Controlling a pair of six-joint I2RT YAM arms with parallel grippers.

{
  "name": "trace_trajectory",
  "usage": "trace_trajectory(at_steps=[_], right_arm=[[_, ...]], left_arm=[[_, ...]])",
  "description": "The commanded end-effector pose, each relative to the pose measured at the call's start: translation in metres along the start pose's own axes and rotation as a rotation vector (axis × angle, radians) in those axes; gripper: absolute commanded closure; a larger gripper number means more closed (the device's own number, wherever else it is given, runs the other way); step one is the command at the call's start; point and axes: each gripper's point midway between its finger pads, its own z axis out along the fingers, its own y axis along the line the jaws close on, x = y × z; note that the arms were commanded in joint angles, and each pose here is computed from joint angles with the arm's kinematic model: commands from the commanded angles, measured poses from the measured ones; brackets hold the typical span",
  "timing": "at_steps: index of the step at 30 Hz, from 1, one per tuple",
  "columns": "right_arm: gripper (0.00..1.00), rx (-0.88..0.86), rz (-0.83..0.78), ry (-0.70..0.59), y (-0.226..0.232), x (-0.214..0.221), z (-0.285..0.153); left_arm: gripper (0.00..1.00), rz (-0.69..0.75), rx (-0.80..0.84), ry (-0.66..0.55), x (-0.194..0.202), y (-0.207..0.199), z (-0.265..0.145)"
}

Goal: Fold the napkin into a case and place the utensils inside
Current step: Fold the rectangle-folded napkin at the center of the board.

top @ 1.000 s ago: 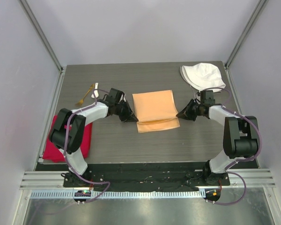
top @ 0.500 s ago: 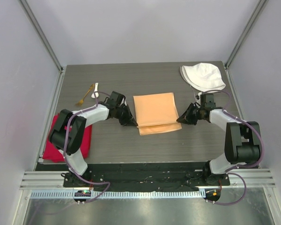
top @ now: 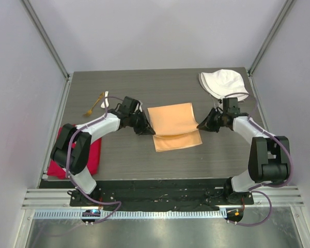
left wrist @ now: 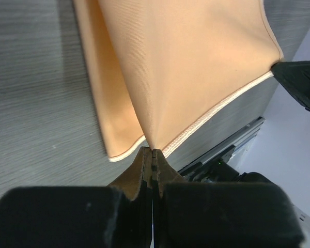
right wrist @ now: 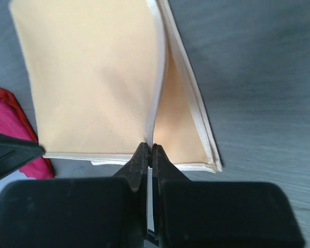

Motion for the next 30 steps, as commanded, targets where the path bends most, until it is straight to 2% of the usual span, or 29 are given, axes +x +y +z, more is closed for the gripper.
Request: trace_trajectory(at_steps=[1, 6, 9, 13, 20, 30], right_arm=[[0.99, -0.053, -0.075, -0.128, 0.038, -0.051, -0.02], [0.99, -0.104, -0.097, -0.207, 0.072, -0.081, -0.044], [0.99, -0.107, -0.109, -0.226, 0.082, -0.089, -0.056], [0.99, -0.119, -0.106, -0.215, 0.085, -0.08, -0.065], [0.99, -0.067, -0.098, -0.152, 0.059, -0.044, -0.061], [0.99, 0.012, -0.08, -0.104, 0.027, -0.025, -0.046]], left_arm=[[1.0, 0.036, 0.098, -0.05, -0.022, -0.046, -0.02], [1.0, 0.089, 0.143, -0.145, -0.042, -0.082, -0.05], [1.0, 0.108, 0.152, -0.154, -0.044, -0.093, -0.061], [1.0, 0.098, 0.141, -0.152, -0.036, -0.085, -0.066], [1.0, 0.056, 0.106, -0.125, -0.012, -0.055, -0.064], [1.0, 0.034, 0.076, -0.059, 0.018, -0.041, -0.037]])
